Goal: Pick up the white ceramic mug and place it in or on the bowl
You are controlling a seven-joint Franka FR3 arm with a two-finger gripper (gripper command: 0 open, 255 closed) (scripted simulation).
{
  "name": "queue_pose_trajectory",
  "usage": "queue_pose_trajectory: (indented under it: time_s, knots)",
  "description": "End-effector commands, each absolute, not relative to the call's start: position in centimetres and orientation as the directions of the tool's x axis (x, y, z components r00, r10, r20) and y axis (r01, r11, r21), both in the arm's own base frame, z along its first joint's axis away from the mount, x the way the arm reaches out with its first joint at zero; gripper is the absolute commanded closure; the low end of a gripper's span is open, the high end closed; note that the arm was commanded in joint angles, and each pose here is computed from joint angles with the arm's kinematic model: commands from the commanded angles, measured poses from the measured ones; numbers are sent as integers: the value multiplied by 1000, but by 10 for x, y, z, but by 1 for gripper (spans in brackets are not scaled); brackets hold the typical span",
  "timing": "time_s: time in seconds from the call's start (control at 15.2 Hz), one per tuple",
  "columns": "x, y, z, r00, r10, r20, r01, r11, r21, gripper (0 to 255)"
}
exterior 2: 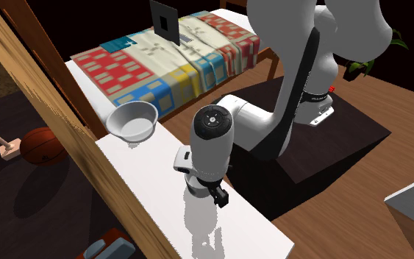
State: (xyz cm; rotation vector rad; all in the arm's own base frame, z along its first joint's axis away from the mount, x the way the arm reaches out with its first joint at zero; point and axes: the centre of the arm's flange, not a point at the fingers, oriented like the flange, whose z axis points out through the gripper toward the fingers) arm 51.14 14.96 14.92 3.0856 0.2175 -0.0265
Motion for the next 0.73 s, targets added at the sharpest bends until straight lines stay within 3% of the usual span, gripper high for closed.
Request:
queue_pose_trajectory:
  time_s: [0.0, 0.2, 0.26, 0.66]
  knots:
    - [511, 150, 148, 990, 140, -20, 141, -989, 47, 0]
    - [511, 150, 148, 990, 140, -20, 141, -989, 47, 0]
    - [511, 150, 148, 990, 140, -20, 141, -989, 47, 255]
    - [511, 150, 148, 990, 140, -20, 141, -989, 47, 255]
